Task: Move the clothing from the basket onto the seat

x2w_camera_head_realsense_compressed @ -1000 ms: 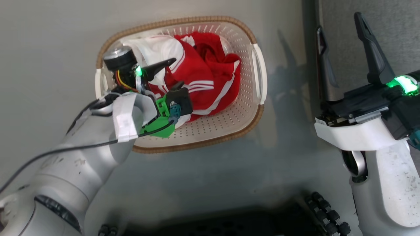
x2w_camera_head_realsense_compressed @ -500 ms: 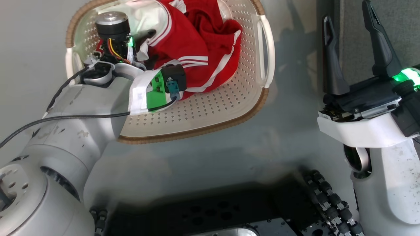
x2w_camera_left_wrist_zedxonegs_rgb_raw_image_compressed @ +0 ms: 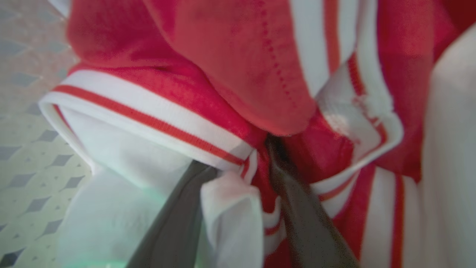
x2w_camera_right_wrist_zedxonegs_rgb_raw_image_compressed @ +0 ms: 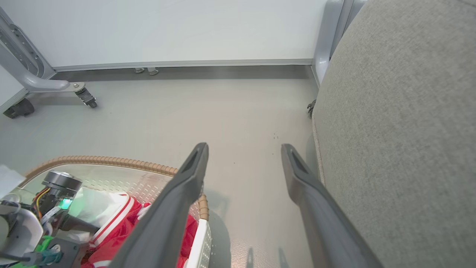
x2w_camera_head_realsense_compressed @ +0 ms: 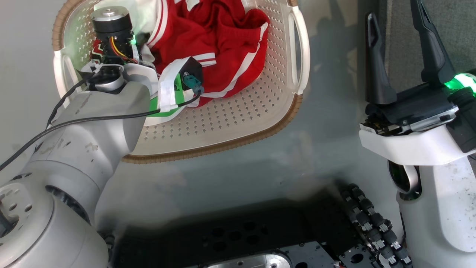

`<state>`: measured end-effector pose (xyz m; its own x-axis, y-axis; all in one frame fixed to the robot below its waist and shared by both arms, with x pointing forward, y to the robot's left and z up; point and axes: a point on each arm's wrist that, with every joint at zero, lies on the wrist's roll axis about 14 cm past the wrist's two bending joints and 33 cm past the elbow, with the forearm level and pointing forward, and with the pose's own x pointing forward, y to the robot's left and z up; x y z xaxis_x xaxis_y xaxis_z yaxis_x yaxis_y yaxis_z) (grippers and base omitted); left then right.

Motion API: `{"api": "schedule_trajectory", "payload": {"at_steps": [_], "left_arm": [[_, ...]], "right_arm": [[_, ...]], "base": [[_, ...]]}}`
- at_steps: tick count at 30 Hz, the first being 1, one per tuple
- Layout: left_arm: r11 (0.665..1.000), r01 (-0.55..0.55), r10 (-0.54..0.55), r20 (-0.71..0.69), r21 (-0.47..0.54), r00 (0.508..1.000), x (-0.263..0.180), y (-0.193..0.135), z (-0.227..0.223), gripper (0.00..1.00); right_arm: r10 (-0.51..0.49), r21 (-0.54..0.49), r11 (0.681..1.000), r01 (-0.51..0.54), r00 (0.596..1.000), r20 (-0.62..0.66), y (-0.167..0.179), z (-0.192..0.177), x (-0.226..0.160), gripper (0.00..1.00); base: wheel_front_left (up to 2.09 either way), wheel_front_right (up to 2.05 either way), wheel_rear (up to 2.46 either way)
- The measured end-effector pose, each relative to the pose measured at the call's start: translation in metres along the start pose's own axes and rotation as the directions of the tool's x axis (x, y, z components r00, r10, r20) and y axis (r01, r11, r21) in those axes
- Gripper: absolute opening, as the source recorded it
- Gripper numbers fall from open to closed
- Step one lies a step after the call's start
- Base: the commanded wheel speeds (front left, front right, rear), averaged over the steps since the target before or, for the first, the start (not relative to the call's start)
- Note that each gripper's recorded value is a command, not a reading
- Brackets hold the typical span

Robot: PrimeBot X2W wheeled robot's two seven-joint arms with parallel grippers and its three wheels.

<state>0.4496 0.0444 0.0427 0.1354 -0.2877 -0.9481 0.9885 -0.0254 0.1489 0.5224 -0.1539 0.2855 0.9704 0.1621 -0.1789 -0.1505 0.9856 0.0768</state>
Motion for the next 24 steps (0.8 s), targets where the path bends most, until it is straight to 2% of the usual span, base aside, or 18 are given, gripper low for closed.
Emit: {"api": "schedule_trajectory", "payload": {"at_steps": [8,14,20,24], "left_arm": [[1.000,0.006,-0.006,-0.058,-0.006,0.998,-0.006,0.004,-0.008,0.00],[0.999,-0.020,0.020,0.009,-0.037,1.000,-0.020,0.015,0.010,0.00],[0.989,-0.026,0.041,0.105,-0.146,0.994,-0.042,0.015,0.030,0.00],[0.968,-0.038,0.079,0.159,-0.249,0.984,-0.060,0.010,0.047,0.00]], "right_arm": [[-0.001,0.005,1.000,0.001,1.000,0.009,0.000,0.004,0.001,1.00],[0.004,0.013,1.000,-0.004,0.999,0.038,0.003,0.019,0.001,1.00],[0.014,0.008,1.000,-0.014,0.997,0.077,0.008,0.044,0.000,1.00],[0.017,0.001,1.000,-0.017,0.994,0.109,0.010,0.065,-0.004,1.00]], "base": [[0.00,0.00,0.00],[0.00,0.00,0.00],[0.00,0.00,0.00],[0.00,0.00,0.00]]}}
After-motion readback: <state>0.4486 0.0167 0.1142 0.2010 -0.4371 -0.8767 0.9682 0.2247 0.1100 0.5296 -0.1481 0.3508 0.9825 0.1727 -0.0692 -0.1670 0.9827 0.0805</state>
